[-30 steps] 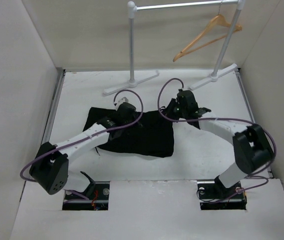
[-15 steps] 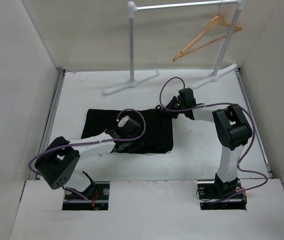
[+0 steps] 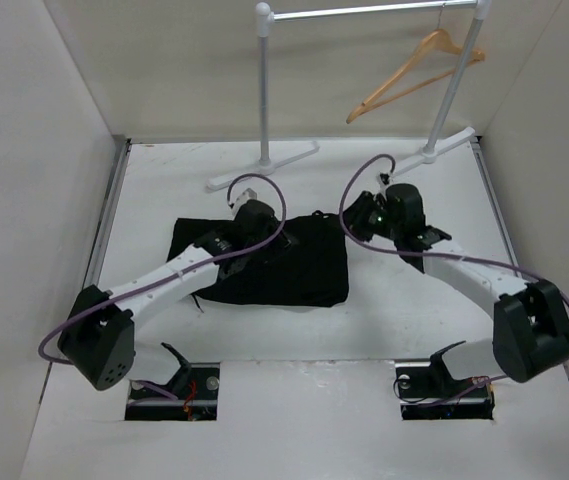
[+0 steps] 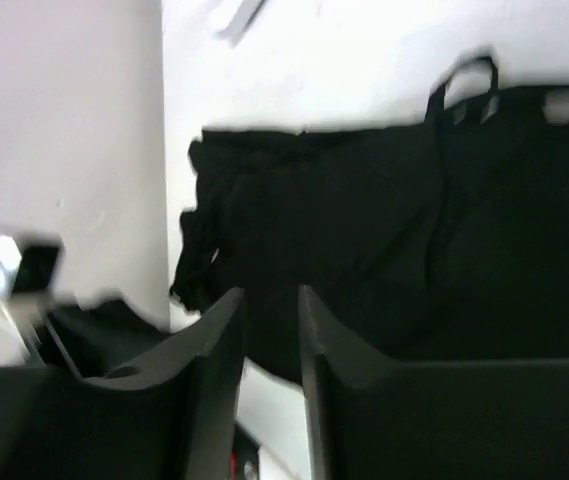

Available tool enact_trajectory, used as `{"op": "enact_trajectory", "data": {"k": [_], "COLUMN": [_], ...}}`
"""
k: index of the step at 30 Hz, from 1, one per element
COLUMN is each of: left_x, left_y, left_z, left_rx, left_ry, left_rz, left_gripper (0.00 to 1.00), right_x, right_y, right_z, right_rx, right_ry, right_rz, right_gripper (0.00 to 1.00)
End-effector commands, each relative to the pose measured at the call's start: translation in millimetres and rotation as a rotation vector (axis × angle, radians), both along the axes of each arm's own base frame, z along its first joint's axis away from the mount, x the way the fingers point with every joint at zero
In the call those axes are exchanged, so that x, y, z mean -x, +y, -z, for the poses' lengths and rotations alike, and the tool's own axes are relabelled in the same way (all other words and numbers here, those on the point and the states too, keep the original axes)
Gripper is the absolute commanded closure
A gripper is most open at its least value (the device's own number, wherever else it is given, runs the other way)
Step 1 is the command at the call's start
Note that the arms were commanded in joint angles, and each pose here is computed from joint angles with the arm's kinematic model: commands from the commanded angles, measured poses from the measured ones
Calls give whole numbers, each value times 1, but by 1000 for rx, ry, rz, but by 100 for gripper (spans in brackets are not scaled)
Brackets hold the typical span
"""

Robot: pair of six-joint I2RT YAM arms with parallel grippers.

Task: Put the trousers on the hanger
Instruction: Fold the trousers at the center of the board.

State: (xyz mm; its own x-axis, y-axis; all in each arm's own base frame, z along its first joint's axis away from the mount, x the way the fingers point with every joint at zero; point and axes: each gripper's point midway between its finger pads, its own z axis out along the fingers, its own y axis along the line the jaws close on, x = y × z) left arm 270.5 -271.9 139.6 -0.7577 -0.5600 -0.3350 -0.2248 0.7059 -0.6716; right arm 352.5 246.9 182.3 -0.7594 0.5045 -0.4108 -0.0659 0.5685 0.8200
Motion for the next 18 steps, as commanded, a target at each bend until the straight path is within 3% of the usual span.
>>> {"op": "enact_trajectory", "data": {"k": [1, 4, 9, 14, 18], "left_x": [-18, -31, -44, -47, -53], "left_y": [-6, -5, 0, 19, 60], "left_z": [-11, -11, -17, -22, -31], "left_rx": [-4, -20, -25, -27, -76], "left_ry": [-24, -43, -62, -74, -117], "left_rz": [13, 6, -10, -38, -85], "left_gripper": [70, 70, 70, 68, 62], "right_x": [44, 71, 86, 75, 52], "right_y": [-4, -4, -14, -16, -24], "right_z": [50, 77, 105, 59, -18], "right_rx": [58, 85, 127, 107, 82], "right_ry": [122, 177, 219, 124, -37], "right_rz": [-14, -13, 24, 2, 3], "right_gripper": [75, 80, 77, 44, 34]}}
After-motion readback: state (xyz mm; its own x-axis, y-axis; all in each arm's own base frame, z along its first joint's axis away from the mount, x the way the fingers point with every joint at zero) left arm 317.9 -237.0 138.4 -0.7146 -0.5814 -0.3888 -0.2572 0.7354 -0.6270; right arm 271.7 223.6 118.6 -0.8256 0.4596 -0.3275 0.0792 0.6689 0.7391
